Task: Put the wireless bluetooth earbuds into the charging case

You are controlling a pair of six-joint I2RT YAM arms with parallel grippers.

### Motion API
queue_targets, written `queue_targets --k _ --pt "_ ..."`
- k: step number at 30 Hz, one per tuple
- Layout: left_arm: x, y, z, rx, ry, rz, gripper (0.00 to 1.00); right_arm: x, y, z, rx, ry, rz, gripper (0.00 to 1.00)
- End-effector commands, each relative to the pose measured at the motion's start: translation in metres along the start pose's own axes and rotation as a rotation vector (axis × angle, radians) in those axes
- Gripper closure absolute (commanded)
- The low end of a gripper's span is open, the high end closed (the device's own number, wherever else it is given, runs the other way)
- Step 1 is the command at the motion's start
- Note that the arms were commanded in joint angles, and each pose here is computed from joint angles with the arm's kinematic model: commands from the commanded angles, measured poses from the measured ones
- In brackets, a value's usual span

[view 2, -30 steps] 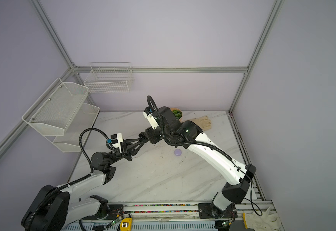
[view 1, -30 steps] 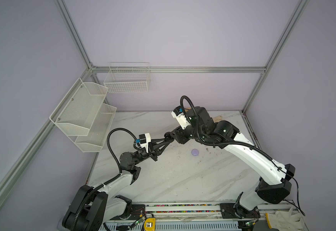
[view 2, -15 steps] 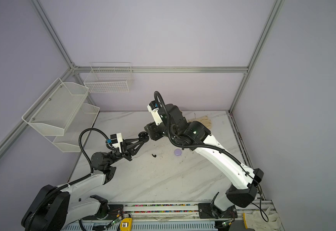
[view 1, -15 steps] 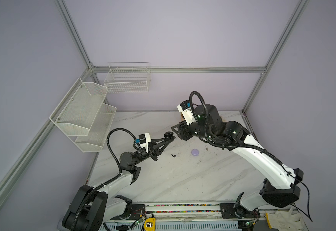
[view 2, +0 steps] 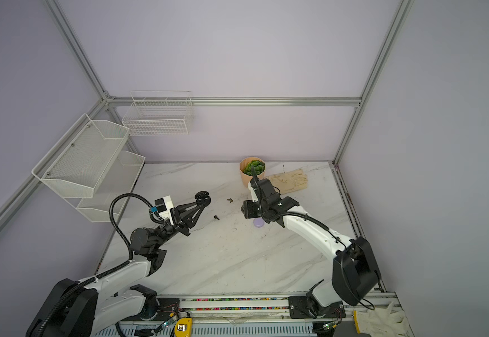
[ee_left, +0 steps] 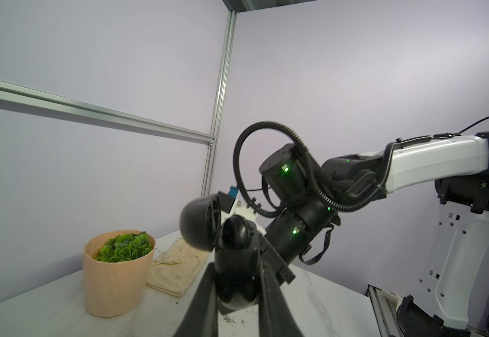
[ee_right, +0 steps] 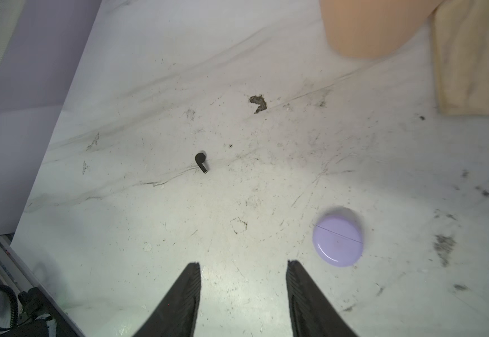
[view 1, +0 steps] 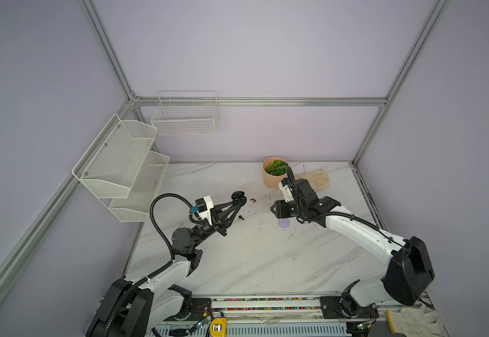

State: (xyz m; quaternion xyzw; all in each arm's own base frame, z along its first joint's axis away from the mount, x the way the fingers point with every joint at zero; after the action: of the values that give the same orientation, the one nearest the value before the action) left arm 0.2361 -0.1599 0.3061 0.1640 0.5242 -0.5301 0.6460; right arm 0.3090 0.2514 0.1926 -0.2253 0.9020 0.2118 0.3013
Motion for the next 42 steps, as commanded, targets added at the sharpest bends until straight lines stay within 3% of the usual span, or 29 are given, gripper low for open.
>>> queue_targets --k 1,5,13,21,42 --pt "-0.005 0.007 -0.009 -0.050 -0.023 -0.014 1.00 -0.025 0.022 0.036 -0.099 -0.054 -0.140 0.49" --pt "-0.010 0.014 -0.015 -0.057 -0.017 -0.049 1.00 -0.025 0.036 0.097 -0.106 0.042 -0.346 0.49" --pt "-0.008 0.018 -0.022 -0.107 0.015 -0.065 1.00 -0.009 0.067 0.167 -0.120 0.177 -0.489 0.49" --pt "-0.006 0.017 -0.024 -0.100 0.021 -0.071 1.00 -0.007 0.059 0.183 -0.043 0.222 -0.526 0.55" --pt "-0.006 0.015 -0.026 -0.098 0.015 -0.066 1.00 0.010 0.063 0.199 -0.020 0.314 -0.555 0.67"
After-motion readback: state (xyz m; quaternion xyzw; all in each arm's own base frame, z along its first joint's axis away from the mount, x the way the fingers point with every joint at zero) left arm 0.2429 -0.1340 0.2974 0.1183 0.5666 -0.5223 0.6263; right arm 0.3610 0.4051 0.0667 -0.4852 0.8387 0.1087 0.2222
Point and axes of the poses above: each gripper's point midway between its finger pads, its own z axis out along the fingers, its own y axis along the line the jaws close on, x = y × z, the point moved 4 cm from there along -z, back along the fingers, and after that the axes turned 12 degrees about -z, right-handed, at the moved point
